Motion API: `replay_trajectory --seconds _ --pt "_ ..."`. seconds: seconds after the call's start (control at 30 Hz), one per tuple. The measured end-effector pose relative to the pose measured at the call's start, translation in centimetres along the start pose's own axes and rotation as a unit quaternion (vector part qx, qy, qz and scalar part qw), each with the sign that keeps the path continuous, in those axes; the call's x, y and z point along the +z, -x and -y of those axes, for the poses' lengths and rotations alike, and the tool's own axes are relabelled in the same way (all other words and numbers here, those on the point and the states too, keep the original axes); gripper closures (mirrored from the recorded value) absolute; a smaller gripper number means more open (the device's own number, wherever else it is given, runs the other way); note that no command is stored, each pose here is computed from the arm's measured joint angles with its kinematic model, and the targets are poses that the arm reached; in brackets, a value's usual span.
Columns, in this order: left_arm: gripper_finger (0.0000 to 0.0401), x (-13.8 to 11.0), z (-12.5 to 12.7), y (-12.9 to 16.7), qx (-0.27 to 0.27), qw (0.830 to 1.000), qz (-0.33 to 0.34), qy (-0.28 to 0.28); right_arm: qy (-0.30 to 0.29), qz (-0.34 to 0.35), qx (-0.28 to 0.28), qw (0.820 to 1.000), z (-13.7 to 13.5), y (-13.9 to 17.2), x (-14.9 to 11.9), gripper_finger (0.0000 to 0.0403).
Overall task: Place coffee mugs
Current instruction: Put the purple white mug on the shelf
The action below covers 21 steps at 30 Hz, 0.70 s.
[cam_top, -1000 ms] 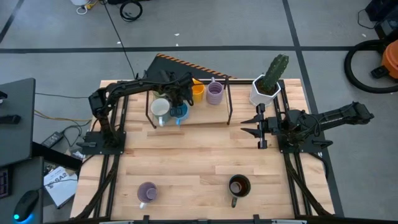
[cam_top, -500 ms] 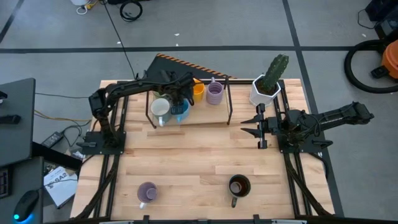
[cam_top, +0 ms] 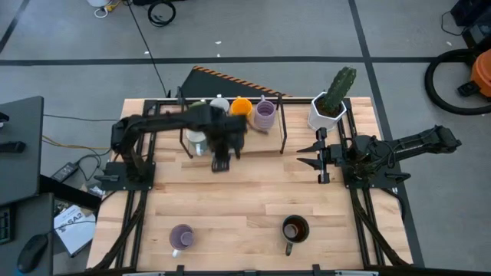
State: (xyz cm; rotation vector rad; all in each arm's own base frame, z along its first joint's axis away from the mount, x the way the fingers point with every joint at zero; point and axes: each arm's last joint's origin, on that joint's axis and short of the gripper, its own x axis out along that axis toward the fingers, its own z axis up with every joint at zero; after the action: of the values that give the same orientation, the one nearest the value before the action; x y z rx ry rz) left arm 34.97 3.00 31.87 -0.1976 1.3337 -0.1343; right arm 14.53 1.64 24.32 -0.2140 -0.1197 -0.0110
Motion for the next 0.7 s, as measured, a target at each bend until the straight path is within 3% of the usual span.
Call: replay_trajectory --seconds 0.27,0.4,0.57,0.7 --pt "0.0274 -2.6 10.1 -4.5 -0.028 0.994 -0.087 -0.059 -0.001 0.0 0.0 1.0 0.0 0.0 0.0 0.0289" --pt "0.0274 -4.9 14.5 -6.3 0.005 0.985 -0.113 -0.128 -0.002 0.002 -0.001 1.0 0.0 0.0 0.0 0.0289" --pt "0.0274 -7.7 18.2 -7.9 0.047 0.971 -0.124 -0.201 -0.002 0.004 -0.001 1.0 0.0 0.0 0.1 0.0289" --pt "0.0274 -9.3 19.9 -8.6 0.059 0.967 -0.132 -0.207 -0.003 0.008 -0.002 1.0 0.0 0.0 0.2 0.0289"
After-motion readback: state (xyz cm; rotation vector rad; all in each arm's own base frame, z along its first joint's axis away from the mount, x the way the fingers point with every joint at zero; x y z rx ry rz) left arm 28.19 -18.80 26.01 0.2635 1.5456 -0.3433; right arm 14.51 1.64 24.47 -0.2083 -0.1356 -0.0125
